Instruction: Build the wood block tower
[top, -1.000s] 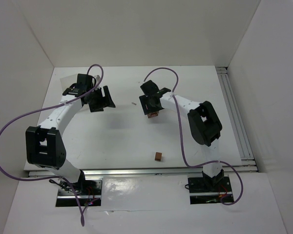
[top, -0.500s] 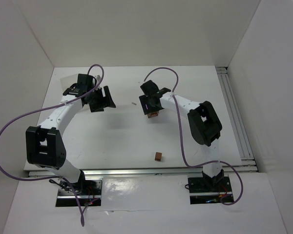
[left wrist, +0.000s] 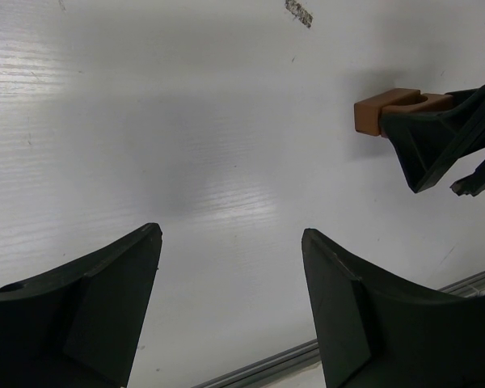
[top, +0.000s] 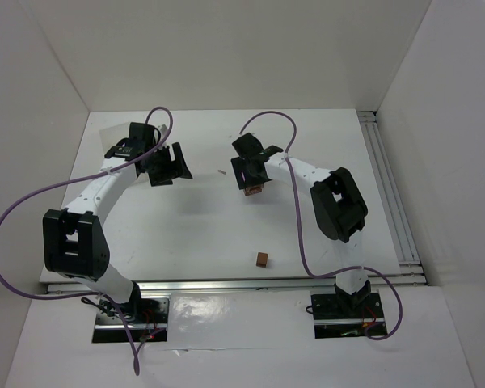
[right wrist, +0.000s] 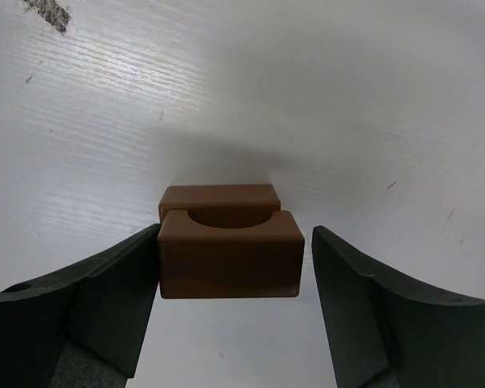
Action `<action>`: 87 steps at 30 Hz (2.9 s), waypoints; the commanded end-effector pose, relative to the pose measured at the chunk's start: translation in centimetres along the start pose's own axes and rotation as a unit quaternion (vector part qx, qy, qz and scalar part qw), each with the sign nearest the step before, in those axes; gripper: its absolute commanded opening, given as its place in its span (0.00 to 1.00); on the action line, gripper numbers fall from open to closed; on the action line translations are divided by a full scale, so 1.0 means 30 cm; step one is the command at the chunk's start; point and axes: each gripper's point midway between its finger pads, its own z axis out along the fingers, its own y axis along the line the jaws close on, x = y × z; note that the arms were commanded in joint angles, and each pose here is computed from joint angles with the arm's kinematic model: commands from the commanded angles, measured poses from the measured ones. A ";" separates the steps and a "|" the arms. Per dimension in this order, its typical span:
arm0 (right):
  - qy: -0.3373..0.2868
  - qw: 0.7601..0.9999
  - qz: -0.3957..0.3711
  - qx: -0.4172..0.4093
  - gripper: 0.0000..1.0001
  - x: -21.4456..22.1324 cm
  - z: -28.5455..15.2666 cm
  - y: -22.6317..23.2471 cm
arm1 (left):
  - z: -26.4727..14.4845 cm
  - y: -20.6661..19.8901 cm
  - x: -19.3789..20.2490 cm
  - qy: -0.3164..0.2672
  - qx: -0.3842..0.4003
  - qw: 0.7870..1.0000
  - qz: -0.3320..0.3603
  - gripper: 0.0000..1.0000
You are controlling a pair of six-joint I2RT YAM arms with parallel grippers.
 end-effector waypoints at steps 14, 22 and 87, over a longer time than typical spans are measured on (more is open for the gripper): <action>-0.039 0.999 0.017 -0.003 0.65 -0.087 -0.055 0.015 | -0.016 -0.038 -0.038 -0.013 0.015 1.000 0.002 0.82; -0.040 0.999 0.010 -0.020 0.65 -0.092 -0.065 0.046 | -0.016 -0.038 -0.038 -0.013 0.015 1.000 0.002 0.81; -0.084 0.996 0.027 -0.011 0.99 -0.067 -0.381 -0.031 | -0.055 -0.056 -0.036 -0.022 0.016 1.000 0.008 0.81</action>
